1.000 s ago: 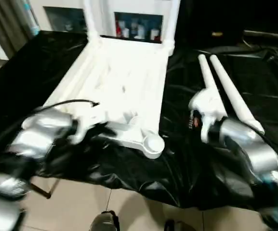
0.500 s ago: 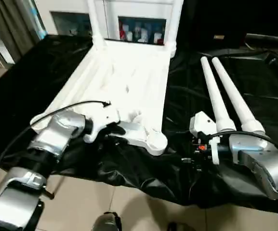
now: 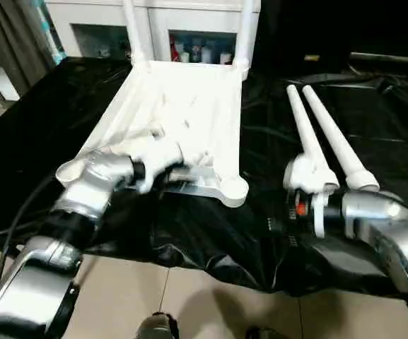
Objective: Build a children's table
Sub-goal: Rotate table base, then move to table
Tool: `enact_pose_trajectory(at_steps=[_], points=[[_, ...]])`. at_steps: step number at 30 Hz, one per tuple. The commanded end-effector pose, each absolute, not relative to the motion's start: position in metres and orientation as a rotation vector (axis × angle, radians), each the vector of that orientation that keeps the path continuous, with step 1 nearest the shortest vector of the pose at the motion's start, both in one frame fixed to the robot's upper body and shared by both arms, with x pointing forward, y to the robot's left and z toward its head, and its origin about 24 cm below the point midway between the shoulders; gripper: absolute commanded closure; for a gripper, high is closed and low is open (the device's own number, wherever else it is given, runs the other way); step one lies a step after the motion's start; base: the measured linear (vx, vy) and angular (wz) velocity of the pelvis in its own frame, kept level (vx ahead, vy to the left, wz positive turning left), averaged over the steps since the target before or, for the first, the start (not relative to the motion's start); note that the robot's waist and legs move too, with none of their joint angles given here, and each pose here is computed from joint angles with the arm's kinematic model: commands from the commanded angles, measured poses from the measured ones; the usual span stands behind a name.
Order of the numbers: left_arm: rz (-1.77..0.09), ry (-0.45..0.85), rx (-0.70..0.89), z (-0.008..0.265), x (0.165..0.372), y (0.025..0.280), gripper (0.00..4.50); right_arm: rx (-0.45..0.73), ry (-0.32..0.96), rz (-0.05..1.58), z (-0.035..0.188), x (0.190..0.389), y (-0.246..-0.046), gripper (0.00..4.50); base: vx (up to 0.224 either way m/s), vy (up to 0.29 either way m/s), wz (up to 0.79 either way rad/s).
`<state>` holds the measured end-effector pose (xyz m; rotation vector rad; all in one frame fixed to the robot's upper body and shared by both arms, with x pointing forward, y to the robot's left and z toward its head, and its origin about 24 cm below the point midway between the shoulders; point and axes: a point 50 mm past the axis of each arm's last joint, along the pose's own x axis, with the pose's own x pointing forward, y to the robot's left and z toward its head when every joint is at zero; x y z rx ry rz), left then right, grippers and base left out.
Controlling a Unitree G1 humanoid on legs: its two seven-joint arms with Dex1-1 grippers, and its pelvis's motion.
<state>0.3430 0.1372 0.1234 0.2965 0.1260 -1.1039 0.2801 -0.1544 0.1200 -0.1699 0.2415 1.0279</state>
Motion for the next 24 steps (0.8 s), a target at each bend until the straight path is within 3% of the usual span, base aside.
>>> enact_pose_trajectory(at_steps=[1,3,4,7,11,15,24], points=[[-1.018,0.038,0.154,0.137,0.339,0.137,2.59,-0.179,0.19,0.809,0.122,0.295,-0.164,0.61,0.0,0.0,0.0],[-0.855,-0.042,0.089,0.139,0.336,0.139,2.59,-0.132,0.149,0.617,0.117,0.302,-0.167,0.61,0.0,0.0,0.0],[-0.839,-0.05,0.087,0.139,0.336,0.139,2.59,-0.125,0.147,0.604,0.117,0.302,-0.167,0.61,0.0,0.0,0.0],[-0.417,-0.102,-0.015,0.124,0.32,0.158,2.59,0.013,0.109,0.363,0.1,0.29,-0.167,0.61,0.0,0.0,0.0],[-0.249,-0.13,-0.001,0.115,0.299,0.173,2.59,0.043,0.107,0.355,0.09,0.277,-0.156,0.61,0.0,0.0,0.0],[-0.191,-0.077,0.06,0.102,0.285,0.181,2.59,0.127,0.119,0.299,0.08,0.274,-0.148,0.61,0.0,0.0,0.0],[-0.173,-0.029,0.063,0.087,0.277,0.173,2.59,0.125,0.14,0.319,0.072,0.275,-0.138,0.61,-0.005,-0.001,-0.03]])
